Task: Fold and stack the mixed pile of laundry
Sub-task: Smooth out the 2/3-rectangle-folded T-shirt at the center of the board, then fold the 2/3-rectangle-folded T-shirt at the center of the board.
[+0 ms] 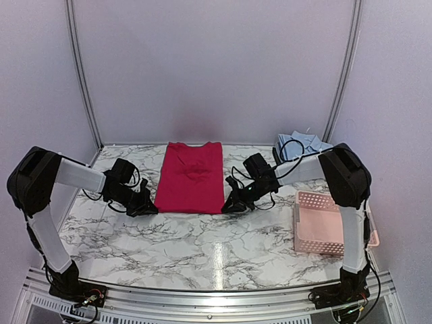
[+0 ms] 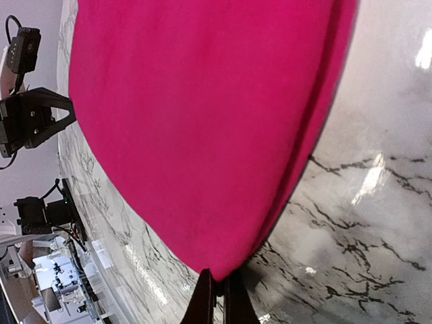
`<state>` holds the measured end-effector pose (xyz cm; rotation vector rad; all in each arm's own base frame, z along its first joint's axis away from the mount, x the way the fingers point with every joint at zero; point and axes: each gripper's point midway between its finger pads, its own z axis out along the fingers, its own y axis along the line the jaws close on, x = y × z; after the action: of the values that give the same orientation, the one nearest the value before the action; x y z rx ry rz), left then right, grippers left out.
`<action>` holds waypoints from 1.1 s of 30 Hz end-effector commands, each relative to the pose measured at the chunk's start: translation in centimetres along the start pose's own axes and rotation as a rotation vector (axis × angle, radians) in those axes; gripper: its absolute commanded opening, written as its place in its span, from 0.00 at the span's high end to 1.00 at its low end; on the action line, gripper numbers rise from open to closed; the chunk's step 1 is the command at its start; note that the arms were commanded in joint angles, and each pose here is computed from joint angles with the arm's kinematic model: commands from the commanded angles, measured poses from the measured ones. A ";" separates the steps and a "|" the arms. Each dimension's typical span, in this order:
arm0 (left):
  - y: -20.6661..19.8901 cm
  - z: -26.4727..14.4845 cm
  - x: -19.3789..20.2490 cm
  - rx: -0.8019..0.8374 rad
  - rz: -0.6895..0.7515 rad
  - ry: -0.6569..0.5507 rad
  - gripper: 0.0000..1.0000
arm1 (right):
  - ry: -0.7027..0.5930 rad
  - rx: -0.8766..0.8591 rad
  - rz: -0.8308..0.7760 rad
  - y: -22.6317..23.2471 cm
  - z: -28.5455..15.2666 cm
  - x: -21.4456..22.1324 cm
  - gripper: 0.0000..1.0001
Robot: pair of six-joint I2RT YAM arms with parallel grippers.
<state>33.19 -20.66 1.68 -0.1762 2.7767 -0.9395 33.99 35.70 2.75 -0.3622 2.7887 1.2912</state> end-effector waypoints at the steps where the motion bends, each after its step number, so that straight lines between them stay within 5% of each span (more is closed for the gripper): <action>1: 0.3 0.1 1.1 -0.009 0.008 0.030 1.00 | 0.030 0.045 -0.012 -0.8 0.5 0.8 1.00; 16: -4.5 -6.5 8.3 0.104 0.011 -0.006 1.00 | 0.063 0.006 -0.052 5.2 -3.8 8.3 1.00; 25: -6.6 -8.5 0.1 0.075 0.037 -0.148 1.00 | -0.096 0.020 -0.100 6.6 -7.2 -1.5 1.00; 33: -6.5 -4.7 -10.2 0.024 0.058 -0.187 1.00 | -0.189 0.034 -0.108 4.6 -6.7 -12.0 1.00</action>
<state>38.88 -21.46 12.43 -0.1989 2.5639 -0.9569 41.87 36.09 13.70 -0.3917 2.5702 1.2352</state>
